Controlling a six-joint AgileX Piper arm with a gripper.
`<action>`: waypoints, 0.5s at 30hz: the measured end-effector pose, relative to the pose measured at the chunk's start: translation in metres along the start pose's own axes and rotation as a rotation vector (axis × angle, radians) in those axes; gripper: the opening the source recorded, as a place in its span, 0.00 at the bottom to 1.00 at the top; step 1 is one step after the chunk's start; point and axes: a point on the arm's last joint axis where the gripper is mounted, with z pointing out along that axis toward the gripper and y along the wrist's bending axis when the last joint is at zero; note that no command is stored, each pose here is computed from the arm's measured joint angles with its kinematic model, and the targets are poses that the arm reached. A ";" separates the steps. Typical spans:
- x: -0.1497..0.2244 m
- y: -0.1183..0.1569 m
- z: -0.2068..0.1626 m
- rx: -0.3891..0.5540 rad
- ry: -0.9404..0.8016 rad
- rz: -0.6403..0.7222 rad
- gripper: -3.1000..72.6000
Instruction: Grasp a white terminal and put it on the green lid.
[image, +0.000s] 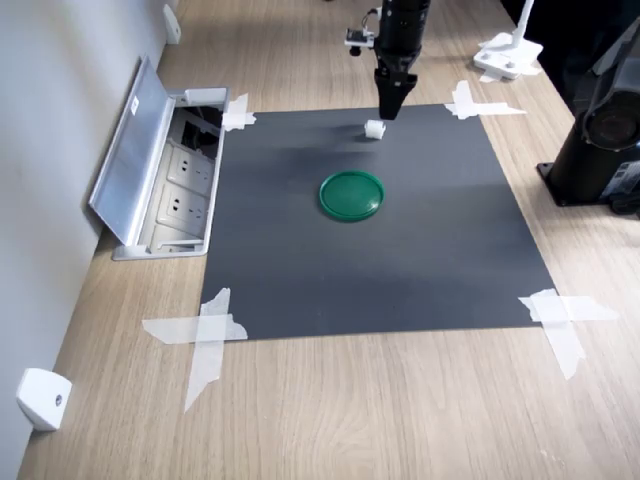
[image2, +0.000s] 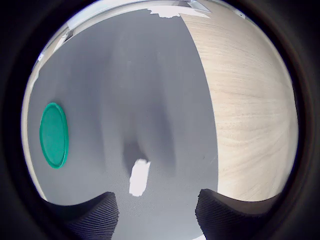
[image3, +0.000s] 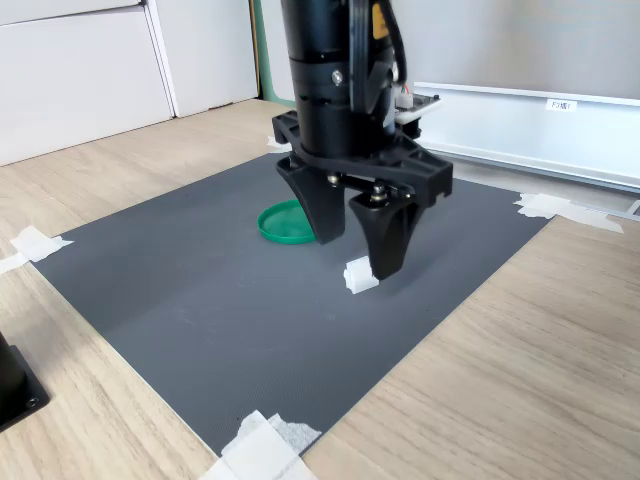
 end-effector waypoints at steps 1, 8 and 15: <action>-0.001 0.000 0.001 0.001 -0.006 -0.001 0.92; -0.002 0.000 0.011 -0.015 0.009 0.004 0.92; -0.003 0.001 0.015 -0.041 0.013 -0.021 0.92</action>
